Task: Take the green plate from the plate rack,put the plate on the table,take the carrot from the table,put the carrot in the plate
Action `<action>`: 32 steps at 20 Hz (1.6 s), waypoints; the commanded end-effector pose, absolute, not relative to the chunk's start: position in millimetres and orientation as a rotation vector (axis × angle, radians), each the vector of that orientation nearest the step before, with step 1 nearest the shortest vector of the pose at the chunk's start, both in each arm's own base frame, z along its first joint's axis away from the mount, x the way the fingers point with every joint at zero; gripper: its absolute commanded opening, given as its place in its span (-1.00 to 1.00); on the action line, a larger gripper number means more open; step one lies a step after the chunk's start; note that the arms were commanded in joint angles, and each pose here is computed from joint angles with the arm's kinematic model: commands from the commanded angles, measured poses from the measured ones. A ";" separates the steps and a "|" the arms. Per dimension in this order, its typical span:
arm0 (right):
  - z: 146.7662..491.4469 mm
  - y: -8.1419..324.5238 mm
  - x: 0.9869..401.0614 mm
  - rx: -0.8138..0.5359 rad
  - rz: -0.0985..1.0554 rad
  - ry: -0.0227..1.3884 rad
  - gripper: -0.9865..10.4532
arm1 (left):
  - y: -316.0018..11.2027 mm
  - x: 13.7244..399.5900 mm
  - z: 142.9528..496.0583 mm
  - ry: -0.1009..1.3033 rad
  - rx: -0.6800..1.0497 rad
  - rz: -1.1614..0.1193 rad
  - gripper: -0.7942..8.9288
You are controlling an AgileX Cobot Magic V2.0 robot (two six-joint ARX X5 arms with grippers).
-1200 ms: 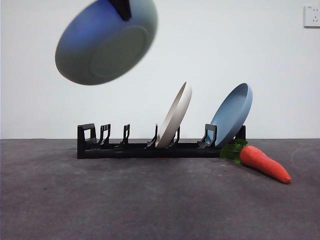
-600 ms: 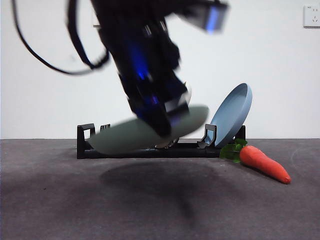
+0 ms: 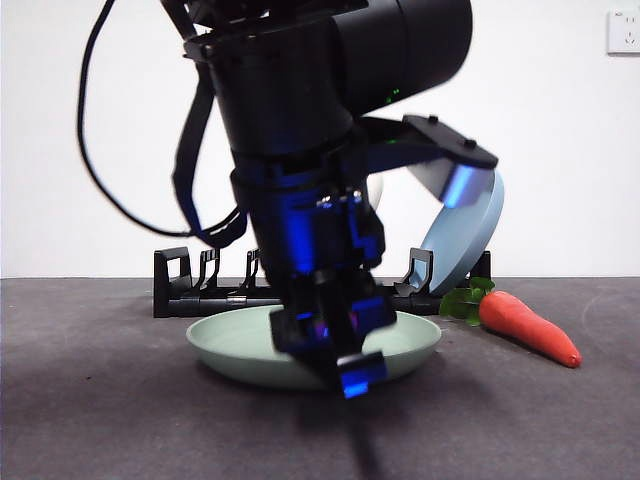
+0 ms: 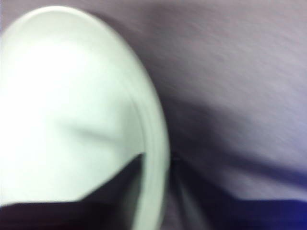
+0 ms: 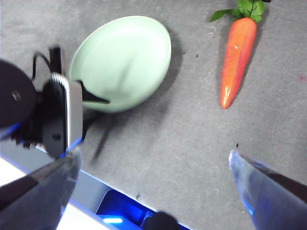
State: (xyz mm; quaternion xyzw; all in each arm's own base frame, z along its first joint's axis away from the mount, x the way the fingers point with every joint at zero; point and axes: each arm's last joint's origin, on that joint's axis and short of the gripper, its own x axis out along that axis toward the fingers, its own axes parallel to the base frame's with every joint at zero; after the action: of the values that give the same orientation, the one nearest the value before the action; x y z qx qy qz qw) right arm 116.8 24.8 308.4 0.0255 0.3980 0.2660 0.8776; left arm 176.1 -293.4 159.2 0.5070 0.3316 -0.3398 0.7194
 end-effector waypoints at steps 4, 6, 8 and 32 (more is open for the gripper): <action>309.2 24.9 117.0 0.057 0.552 0.826 0.37 | -294.1 174.9 160.4 0.749 1.067 -0.732 -0.30; 309.0 25.1 119.0 0.057 0.552 0.825 0.37 | -293.9 172.3 175.2 0.736 1.013 -0.720 -0.30; 308.7 25.8 125.9 0.056 0.550 0.815 0.37 | -292.7 168.3 200.8 0.710 0.921 -0.703 -0.30; 159.1 67.2 318.4 -0.050 0.359 0.904 0.16 | -164.3 92.1 397.4 0.413 0.133 -0.797 -0.31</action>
State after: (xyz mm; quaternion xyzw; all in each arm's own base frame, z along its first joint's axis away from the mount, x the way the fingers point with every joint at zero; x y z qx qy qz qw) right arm 317.8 66.5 162.7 -0.0243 0.4293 0.1756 0.8856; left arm 92.3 -163.8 398.3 0.0666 0.1974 -0.3851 0.8991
